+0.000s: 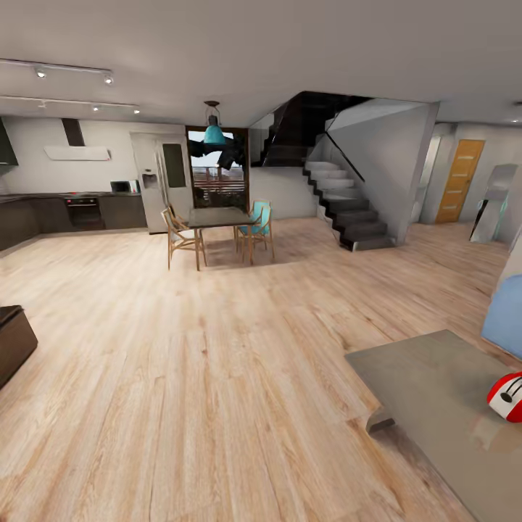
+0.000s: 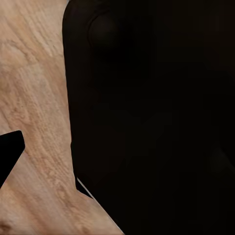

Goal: Turn on the radio receiver that's on the table in the living room.

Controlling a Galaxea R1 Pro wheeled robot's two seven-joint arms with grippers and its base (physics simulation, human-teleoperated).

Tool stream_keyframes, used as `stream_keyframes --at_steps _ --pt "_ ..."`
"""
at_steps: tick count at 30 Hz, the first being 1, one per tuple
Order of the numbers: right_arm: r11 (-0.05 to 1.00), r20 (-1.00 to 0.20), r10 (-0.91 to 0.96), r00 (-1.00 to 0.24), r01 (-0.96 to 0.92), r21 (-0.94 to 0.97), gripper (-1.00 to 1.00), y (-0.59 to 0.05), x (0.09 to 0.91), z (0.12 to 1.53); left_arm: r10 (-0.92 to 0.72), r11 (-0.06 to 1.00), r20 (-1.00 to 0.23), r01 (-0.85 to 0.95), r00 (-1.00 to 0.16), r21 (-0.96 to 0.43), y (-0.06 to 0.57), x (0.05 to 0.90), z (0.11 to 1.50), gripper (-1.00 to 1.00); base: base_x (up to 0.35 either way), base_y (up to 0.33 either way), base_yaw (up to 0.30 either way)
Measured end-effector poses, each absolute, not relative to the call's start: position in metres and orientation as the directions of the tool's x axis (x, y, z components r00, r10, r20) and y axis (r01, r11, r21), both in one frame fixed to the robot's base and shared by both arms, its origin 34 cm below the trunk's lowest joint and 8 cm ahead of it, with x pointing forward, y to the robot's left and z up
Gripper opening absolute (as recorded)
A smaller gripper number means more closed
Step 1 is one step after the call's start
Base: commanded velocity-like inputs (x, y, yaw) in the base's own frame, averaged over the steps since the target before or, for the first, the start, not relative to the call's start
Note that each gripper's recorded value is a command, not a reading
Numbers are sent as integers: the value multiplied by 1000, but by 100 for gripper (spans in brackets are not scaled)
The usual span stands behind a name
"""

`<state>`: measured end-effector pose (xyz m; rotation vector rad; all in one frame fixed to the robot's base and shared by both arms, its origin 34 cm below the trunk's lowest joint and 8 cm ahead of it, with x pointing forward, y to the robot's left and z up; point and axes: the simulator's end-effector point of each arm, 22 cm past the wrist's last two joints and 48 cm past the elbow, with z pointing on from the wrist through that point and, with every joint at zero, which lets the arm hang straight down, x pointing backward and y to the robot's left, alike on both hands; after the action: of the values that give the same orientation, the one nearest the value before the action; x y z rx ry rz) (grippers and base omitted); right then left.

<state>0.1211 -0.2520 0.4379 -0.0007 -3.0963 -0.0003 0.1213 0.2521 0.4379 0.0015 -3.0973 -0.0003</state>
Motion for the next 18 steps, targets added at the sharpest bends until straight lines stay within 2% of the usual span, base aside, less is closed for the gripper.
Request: stream_keyframes --at_steps 13,18 --pt "1000 21 4 -1000 4 -5 100 -256 131 438 -12 1000 -4 -12 -1000 10 259 142 438 100 0 0 -2" --pt "1000 20 11 -1000 11 -8 100 -254 131 438 -12 1000 -5 -12 -1000 10 259 143 438 100 0 0 -140"
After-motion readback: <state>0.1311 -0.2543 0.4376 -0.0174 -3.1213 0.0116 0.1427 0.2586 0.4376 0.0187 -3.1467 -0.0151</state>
